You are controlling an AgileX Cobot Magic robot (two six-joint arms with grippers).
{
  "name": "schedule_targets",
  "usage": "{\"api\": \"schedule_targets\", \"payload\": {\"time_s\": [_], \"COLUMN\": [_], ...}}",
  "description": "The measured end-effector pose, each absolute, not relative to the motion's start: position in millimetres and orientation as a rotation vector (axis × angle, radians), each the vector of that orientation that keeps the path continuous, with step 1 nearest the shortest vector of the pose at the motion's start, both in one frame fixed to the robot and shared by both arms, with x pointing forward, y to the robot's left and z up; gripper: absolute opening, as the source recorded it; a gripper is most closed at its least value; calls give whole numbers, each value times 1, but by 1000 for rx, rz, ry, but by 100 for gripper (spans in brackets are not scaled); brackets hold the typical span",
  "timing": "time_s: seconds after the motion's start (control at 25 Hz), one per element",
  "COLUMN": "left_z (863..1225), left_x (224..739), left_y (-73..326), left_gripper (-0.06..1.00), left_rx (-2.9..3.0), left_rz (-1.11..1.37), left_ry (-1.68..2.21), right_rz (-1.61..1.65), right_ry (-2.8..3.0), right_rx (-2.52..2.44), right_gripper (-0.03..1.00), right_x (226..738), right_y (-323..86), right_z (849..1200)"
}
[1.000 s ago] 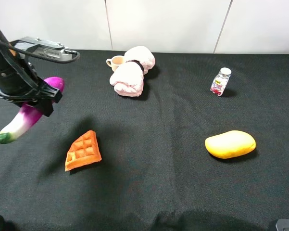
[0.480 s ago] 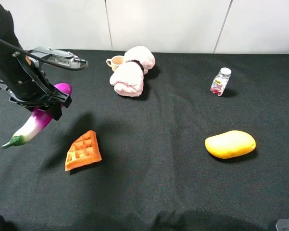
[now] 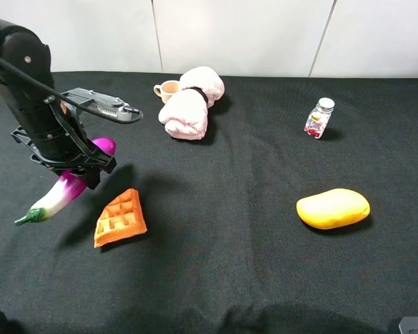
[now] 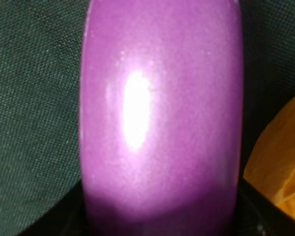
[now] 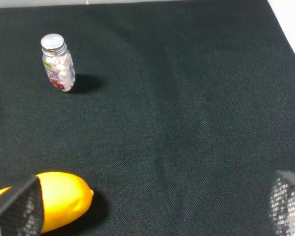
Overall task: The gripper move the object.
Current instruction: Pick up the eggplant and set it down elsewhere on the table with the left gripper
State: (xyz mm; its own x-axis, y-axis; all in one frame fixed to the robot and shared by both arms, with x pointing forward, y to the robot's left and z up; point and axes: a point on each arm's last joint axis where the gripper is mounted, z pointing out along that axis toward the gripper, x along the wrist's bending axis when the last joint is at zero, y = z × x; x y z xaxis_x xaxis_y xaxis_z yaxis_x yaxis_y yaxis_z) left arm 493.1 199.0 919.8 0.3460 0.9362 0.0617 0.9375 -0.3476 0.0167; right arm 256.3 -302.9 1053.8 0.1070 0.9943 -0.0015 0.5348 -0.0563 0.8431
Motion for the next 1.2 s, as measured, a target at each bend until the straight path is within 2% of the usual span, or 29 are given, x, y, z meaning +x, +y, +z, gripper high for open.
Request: {"api": "schedule_targets", "payload": {"time_s": [0.28,1.2], "left_z": [906,895], "left_x": [491,486], "left_y": [199,200], "left_gripper": [55,55], "left_rx": [-2547,-2569], "left_rz": [-68,-73], "left_ry": [-1774,-1796], "right_rz": [828,828], "right_ry": [1513,1513], "right_rx": [1683,1683], "right_gripper": [69,69], "right_x": [256,256], "right_y": [-303,-303], "right_z": [1054,1054]}}
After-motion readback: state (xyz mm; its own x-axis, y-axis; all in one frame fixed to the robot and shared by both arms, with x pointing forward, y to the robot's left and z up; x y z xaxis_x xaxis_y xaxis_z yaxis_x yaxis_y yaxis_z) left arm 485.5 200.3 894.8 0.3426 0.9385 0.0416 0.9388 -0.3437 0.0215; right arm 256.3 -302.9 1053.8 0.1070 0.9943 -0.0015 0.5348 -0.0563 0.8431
